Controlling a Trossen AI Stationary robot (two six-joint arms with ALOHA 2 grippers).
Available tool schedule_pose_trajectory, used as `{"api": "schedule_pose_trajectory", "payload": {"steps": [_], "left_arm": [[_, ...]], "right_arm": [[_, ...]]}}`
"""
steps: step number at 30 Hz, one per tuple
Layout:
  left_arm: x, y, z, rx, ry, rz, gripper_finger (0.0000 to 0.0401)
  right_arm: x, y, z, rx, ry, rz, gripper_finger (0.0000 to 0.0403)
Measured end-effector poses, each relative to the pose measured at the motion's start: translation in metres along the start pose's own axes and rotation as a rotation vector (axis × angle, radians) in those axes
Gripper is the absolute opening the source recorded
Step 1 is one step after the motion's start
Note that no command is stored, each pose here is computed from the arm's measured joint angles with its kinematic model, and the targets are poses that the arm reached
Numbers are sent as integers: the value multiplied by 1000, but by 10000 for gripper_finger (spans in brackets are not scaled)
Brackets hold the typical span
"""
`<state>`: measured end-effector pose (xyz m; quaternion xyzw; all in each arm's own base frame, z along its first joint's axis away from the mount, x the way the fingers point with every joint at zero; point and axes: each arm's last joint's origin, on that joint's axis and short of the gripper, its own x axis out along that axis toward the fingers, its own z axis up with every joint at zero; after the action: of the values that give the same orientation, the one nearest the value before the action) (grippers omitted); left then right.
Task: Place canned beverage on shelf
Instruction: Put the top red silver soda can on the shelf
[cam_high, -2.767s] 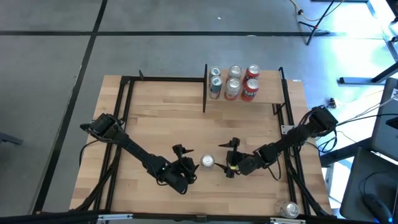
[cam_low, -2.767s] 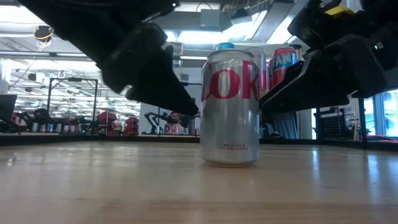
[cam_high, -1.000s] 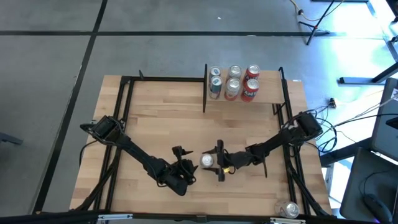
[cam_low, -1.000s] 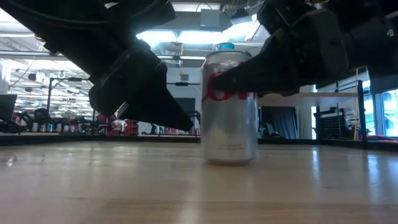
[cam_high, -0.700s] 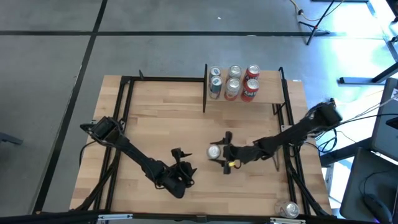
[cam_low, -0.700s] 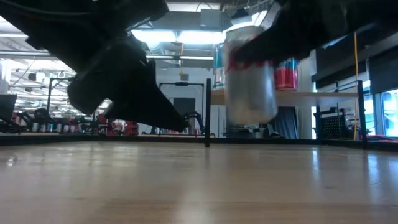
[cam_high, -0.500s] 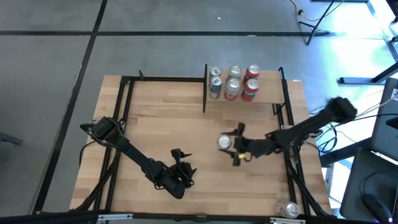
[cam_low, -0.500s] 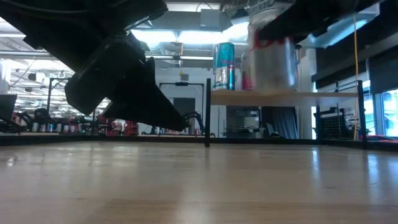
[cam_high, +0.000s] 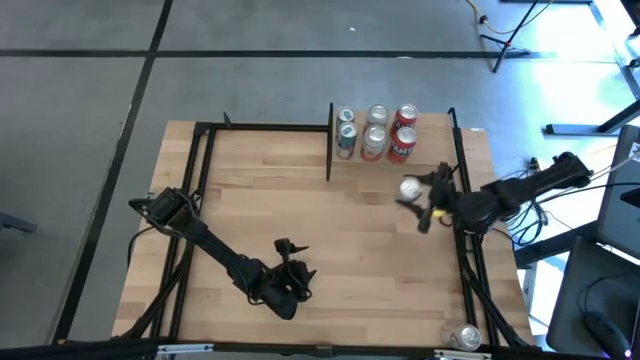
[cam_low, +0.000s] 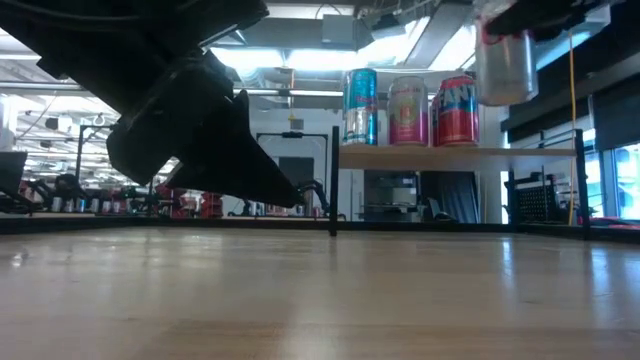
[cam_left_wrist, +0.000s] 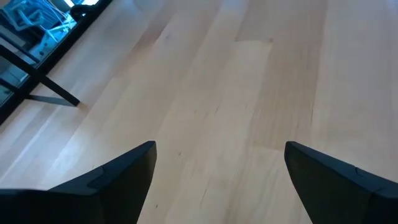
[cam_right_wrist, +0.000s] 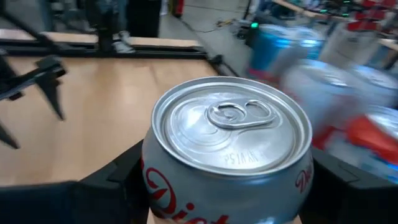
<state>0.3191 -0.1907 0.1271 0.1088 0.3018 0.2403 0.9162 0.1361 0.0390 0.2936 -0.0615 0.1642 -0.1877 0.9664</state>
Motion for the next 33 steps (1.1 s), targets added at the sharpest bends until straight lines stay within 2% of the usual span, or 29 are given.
{"api": "schedule_pose_trajectory", "payload": {"steps": [7, 13, 23, 27, 30, 33], "left_arm": [[3, 2, 1, -4, 2, 12, 349], [8, 6, 3, -4, 8, 26, 349], [17, 12, 6, -3, 16, 47, 349], [17, 12, 6, 13, 16, 47, 349], [16, 12, 6, 16, 16, 47, 349], [19, 13, 7, 23, 15, 51, 349]], "right_arm": [[-33, -37, -9, 63, -46, -98, 269], [-49, -56, -15, 102, -84, -142, 269], [-52, -62, -19, 62, -80, -262, 269], [-52, -65, -19, 107, -81, -283, 269], [-46, -63, -20, 117, -58, -286, 269], [-36, -63, -21, 101, -13, -355, 269]]}}
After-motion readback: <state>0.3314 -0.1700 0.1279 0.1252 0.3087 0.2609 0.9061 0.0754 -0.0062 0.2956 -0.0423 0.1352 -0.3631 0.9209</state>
